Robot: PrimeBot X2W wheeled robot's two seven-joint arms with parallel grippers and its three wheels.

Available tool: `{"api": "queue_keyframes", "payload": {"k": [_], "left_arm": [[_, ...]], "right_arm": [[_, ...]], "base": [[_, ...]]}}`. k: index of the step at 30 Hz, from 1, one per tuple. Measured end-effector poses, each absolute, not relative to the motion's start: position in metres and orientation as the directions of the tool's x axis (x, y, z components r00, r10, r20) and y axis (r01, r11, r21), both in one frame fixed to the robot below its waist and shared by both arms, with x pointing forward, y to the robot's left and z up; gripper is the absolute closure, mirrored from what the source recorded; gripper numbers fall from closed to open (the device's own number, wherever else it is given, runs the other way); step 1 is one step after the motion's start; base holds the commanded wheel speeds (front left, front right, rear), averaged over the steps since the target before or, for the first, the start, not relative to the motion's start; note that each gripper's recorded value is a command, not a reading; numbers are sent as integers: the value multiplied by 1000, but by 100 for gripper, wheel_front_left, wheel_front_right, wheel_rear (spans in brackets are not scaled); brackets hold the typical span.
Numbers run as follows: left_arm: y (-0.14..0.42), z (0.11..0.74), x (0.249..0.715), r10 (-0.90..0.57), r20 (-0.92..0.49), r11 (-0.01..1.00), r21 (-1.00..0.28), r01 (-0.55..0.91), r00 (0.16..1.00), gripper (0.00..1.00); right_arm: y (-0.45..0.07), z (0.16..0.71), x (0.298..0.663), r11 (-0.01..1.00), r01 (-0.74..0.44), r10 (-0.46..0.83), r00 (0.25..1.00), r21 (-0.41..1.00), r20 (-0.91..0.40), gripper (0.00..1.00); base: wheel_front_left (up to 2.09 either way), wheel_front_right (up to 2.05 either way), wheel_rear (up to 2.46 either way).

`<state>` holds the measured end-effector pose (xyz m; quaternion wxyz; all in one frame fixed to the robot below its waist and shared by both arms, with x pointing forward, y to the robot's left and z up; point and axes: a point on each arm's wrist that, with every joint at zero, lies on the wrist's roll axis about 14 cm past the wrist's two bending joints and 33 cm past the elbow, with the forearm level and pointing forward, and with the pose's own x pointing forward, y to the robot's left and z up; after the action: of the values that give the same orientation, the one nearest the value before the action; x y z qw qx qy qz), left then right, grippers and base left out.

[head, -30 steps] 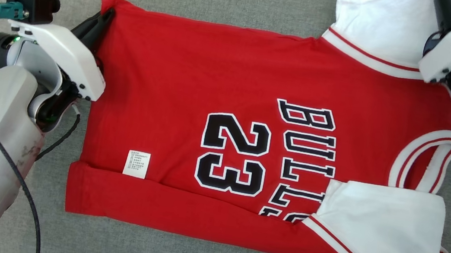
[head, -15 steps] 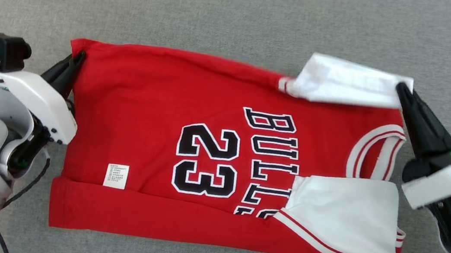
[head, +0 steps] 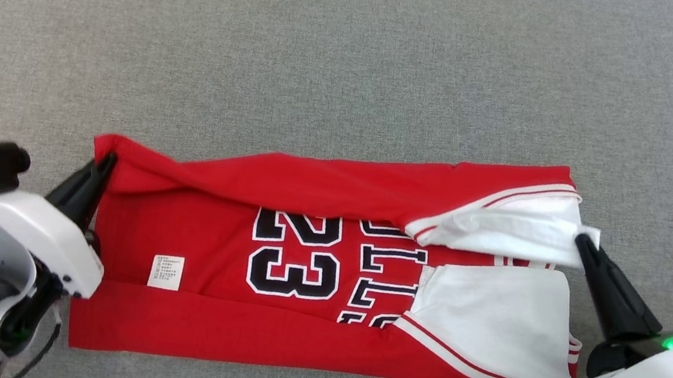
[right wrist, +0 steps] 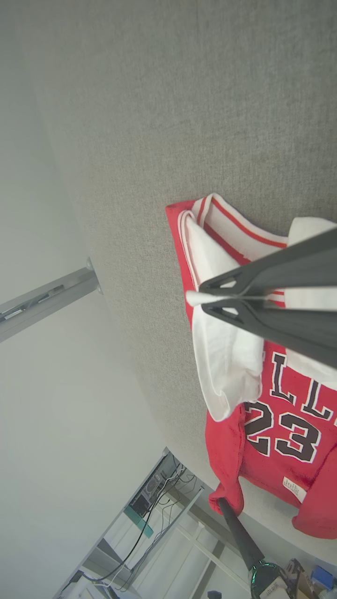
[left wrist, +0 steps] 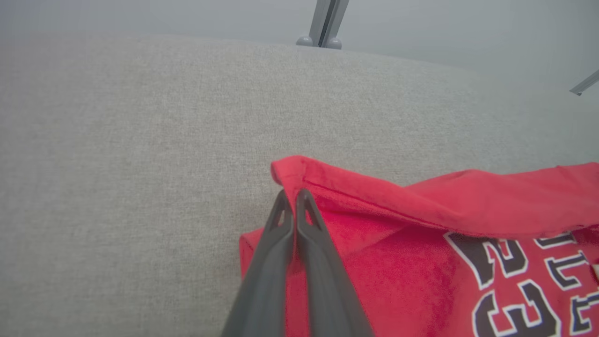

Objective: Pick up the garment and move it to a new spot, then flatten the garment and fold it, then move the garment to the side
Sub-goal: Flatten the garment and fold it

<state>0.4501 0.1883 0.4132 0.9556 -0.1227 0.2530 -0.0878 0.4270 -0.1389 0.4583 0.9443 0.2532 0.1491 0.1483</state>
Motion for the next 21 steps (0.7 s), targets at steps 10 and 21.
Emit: {"api": "queue_keyframes", "payload": {"k": [10, 21], "left_arm": [[187, 389, 410, -220, -557, 940, -340, 22, 801, 100], [198, 381, 409, -137, -542, 928, -364, -84, 829, 0]], "right_arm": [[-134, 424, 403, 836, -139, 362, 866, 531, -344, 100], [-146, 429, 387, 830, -82, 306, 894, 552, -328, 0]], "base": [[0, 0, 0], [0, 0, 0]]}}
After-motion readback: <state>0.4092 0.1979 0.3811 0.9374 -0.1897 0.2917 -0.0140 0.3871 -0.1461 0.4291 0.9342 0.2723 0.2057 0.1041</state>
